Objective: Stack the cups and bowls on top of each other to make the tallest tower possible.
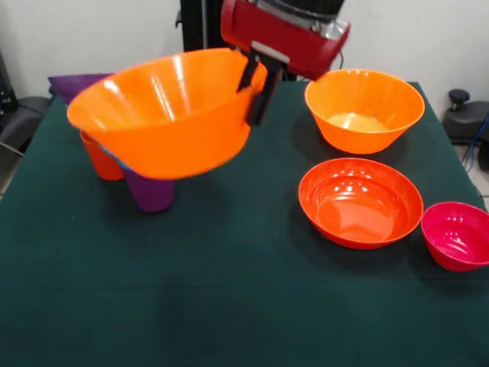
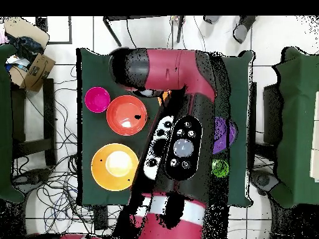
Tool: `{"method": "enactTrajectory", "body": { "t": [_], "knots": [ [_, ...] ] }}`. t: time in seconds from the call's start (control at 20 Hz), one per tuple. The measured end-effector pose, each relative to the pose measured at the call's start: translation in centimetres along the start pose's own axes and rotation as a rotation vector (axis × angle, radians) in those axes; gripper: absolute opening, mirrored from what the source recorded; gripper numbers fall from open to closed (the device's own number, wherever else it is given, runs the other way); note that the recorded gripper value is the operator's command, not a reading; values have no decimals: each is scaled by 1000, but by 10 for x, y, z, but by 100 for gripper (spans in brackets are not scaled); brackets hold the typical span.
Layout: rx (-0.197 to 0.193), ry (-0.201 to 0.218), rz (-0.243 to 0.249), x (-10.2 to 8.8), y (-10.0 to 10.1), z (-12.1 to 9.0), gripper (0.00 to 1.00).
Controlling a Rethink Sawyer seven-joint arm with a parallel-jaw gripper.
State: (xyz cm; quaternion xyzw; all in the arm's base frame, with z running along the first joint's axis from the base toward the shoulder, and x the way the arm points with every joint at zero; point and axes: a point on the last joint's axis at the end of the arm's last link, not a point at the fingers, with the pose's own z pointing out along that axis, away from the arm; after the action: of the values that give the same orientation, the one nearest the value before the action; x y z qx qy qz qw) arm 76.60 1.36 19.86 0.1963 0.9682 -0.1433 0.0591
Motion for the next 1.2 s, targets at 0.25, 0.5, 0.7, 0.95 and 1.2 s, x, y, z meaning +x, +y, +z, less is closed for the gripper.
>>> {"method": "enactTrajectory", "body": {
  "t": [0.25,0.5,0.7,0.95,1.2],
  "knots": [
    [78,-21,-52,24,-11,-17,0],
    [122,-49,-104,45,-10,-33,0],
    [115,-101,-140,53,0,-38,0],
    [93,-167,-159,49,6,-37,0],
    [82,-192,-161,45,8,-37,0]
  ]
}}
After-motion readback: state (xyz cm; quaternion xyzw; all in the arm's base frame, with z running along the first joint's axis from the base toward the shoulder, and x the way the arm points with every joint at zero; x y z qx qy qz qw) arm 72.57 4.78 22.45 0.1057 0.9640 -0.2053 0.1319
